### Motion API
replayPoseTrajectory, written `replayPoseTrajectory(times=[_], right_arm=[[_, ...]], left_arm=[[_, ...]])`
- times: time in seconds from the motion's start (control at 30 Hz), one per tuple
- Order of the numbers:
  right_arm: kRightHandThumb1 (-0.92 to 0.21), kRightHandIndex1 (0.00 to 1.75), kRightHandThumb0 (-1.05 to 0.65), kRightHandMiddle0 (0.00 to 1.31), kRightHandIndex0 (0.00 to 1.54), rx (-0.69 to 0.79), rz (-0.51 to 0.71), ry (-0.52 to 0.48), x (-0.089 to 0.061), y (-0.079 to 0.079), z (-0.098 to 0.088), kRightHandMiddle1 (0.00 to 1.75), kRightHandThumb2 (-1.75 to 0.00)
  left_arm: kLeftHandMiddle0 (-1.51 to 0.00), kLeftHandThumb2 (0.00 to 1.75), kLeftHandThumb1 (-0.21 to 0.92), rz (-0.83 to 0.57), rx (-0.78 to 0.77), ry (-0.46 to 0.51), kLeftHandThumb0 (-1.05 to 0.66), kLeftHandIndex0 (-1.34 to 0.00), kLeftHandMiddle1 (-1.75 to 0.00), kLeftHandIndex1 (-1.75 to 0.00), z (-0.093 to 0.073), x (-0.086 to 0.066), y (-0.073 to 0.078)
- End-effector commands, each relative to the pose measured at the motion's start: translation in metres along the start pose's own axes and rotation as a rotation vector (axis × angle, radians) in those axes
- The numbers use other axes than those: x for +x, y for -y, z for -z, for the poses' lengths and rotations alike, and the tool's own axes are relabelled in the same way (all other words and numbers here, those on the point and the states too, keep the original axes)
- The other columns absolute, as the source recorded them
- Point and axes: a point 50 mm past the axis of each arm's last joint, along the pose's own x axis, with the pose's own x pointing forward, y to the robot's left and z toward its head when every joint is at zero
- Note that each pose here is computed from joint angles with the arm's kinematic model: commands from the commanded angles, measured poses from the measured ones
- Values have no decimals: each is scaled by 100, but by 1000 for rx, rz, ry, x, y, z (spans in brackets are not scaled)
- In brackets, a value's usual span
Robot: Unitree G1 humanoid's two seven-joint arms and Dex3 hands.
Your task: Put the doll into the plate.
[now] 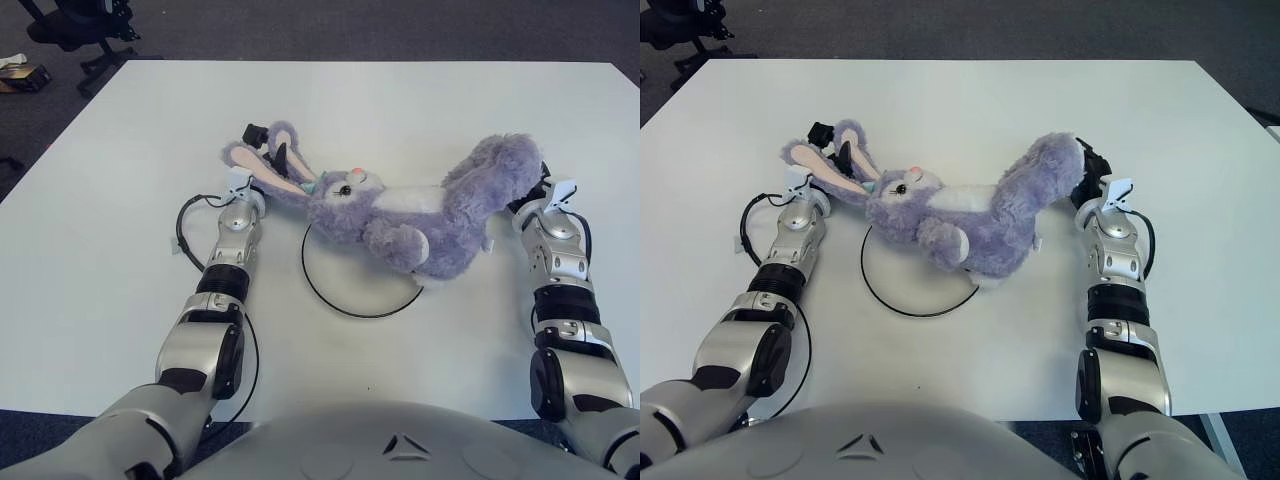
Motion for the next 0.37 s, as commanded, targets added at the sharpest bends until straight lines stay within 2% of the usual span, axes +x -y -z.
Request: replayPoseTrajectory(times=[0.0, 0.17, 0.33], right_arm=[[-92, 108, -1, 42, 75, 19, -59, -71, -3, -7, 11, 139, -14], [-92, 108, -1, 43, 76, 15, -145, -80, -7, -17, 10, 137, -13], [-92, 108, -1, 44, 76, 15, -157, -84, -8, -18, 9, 136, -12]], left_arm=[[-79, 68, 80, -20, 0, -156, -36, -28, -175, -175, 37, -22, -3], [-80, 68, 80, -20, -1, -153, -36, -28, -175, -175, 37, -22, -2], [-80, 68, 79, -20, -1, -152, -36, -28, -175, -175, 37, -22, -2]])
